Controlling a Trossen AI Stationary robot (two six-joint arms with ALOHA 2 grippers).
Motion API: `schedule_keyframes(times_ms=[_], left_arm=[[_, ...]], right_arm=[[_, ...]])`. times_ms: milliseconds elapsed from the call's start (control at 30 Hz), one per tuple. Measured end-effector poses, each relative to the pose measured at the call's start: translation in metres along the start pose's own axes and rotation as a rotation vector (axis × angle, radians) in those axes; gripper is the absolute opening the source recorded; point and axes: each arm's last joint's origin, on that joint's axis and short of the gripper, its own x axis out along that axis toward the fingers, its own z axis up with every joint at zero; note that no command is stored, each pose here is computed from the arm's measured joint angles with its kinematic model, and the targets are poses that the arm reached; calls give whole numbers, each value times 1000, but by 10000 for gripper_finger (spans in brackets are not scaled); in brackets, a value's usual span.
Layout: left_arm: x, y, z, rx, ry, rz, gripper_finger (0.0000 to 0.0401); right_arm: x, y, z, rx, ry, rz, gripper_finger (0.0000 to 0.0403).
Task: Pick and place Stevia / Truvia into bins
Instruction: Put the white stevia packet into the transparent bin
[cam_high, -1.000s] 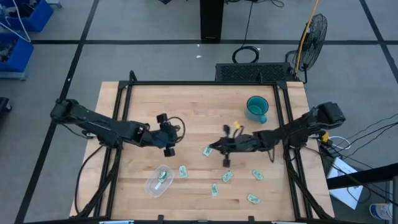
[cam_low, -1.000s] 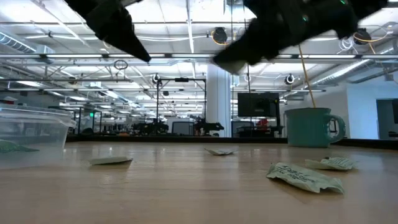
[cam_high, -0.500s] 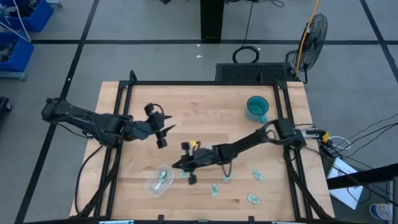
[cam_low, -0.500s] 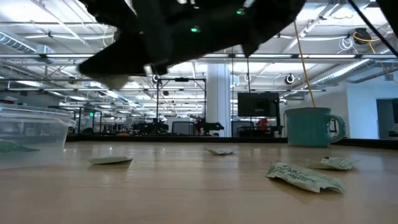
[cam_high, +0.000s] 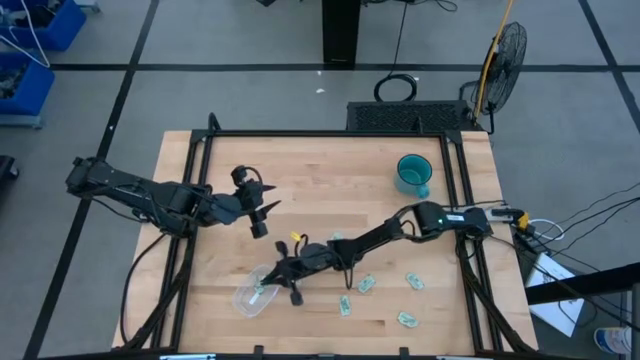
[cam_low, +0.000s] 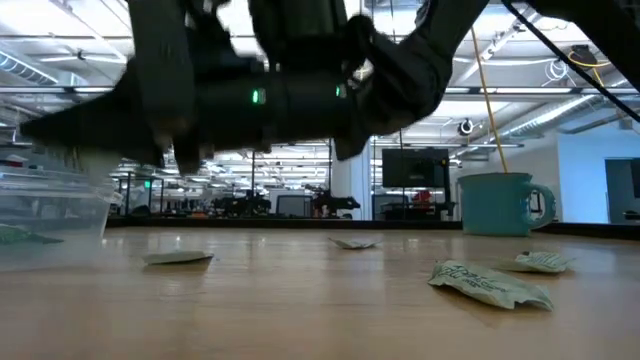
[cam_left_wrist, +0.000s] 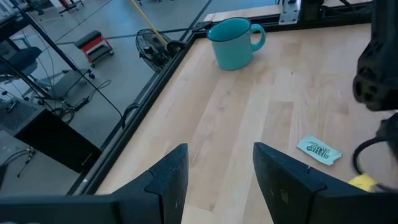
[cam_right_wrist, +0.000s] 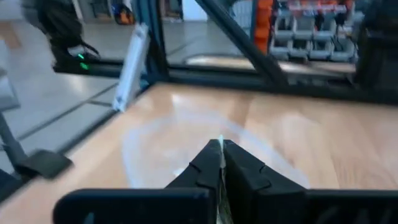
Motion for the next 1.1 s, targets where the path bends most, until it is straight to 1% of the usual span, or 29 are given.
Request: schedule_keyframes(times_ms=[100, 233, 333, 433, 533, 633, 733, 833, 900, 967, 1100], left_arm=[[0, 0, 0, 0, 0, 0, 186], [0, 0, 0, 1, 2, 0, 186], [0, 0, 0, 2, 4, 0, 186], [0, 0, -1, 3, 6, 0, 186], [0, 0, -1, 3, 6, -1, 186], [0, 0, -1, 6, 10, -1, 186], [0, 0, -3, 7, 26, -18, 186], [0, -2, -4, -4, 41, -75, 186], [0, -4, -5, -4, 54, -144, 186], [0, -6, -5, -13, 65, -220, 186], [1, -12, -7, -9, 101, -326, 186]], right_arm=[[0, -2, -8, 7, 34, -8, 28], [0, -1, -4, -24, 35, -4, 67], [0, -1, -2, -30, 16, -4, 96], [0, -2, 3, -34, -24, -3, 117], [-3, -1, 16, -70, -44, -2, 127], [-9, 4, 39, -151, -40, 3, 129], [-20, 10, 56, -229, 36, 13, 126], [-35, 16, 71, -244, 179, 34, 119], [-47, 19, 81, -218, 287, 45, 115], [-60, 22, 90, -166, 384, 49, 112], [-82, 29, 93, -68, 585, 29, 110]])
